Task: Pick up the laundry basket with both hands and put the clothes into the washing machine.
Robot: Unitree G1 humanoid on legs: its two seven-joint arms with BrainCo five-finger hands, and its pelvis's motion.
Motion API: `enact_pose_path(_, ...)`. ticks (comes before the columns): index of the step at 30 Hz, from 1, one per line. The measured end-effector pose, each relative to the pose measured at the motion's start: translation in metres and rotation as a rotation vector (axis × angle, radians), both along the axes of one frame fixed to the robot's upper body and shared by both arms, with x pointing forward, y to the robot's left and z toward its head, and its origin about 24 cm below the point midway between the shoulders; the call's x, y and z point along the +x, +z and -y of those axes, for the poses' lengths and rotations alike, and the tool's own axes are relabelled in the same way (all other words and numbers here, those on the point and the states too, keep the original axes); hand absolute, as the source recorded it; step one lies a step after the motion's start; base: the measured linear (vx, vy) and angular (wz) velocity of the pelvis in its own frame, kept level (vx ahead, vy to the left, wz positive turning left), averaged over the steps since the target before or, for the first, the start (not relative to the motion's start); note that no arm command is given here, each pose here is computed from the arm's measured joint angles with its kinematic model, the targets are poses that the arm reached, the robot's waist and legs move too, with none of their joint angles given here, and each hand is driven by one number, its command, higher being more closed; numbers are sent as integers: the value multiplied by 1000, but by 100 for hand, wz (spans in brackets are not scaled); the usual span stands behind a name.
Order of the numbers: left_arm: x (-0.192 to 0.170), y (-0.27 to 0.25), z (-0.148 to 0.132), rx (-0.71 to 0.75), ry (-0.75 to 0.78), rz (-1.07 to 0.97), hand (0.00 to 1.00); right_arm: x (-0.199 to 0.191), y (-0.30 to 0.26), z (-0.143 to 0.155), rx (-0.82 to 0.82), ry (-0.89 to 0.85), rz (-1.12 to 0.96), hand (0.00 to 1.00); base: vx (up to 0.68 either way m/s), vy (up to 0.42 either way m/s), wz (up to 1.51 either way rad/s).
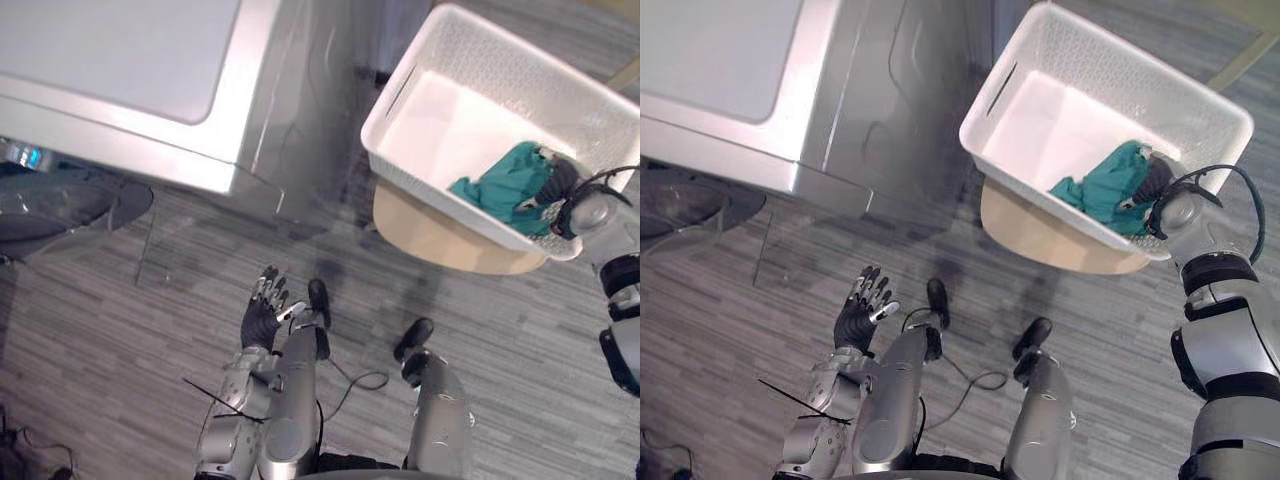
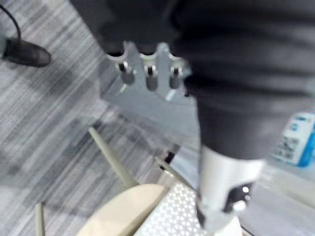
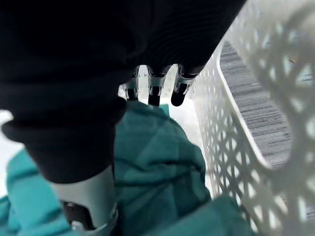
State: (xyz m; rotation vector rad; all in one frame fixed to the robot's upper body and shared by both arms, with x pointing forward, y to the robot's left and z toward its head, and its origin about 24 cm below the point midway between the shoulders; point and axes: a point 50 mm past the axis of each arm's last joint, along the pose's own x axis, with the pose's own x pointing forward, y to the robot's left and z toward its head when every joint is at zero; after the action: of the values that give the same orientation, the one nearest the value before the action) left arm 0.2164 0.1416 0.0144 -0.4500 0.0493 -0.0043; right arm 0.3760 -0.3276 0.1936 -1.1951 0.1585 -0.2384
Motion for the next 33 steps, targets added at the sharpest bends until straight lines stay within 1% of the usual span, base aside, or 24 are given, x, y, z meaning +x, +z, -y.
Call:
enact_pose_path(5,7,7,2,-1,0,34,0,-2,0,5,-12,-31,15,0,-96,-24,4)
enact_pose_path(13,25,24,10,-8,-2,100,0,-1,32,8,-34,-63,156,0,-88,-30,14)
enact_pose_path(14,28,27,13,-18,-7,108,0,-3,42,13,-46,-81,197,100,-40,-14,14)
enact_pose_path(20,33,30,27,-47,-24,110,0,-9,60,23,-43,-127,283,100,-18,-29,11)
enact_pose_path(25,40,31,32,-60,-23,107,0,-15,64,35,-119,-196,268,100,27,-23,6)
enact_pose_path(29,42,33,33,-71,-5,109,0,-16,55,41,-71,-253,237,100,59,-16,9)
enact_pose_path(33,42,34,32,-72,-1,111,0,-7,30,30,27,-246,184,100,68,-34,5)
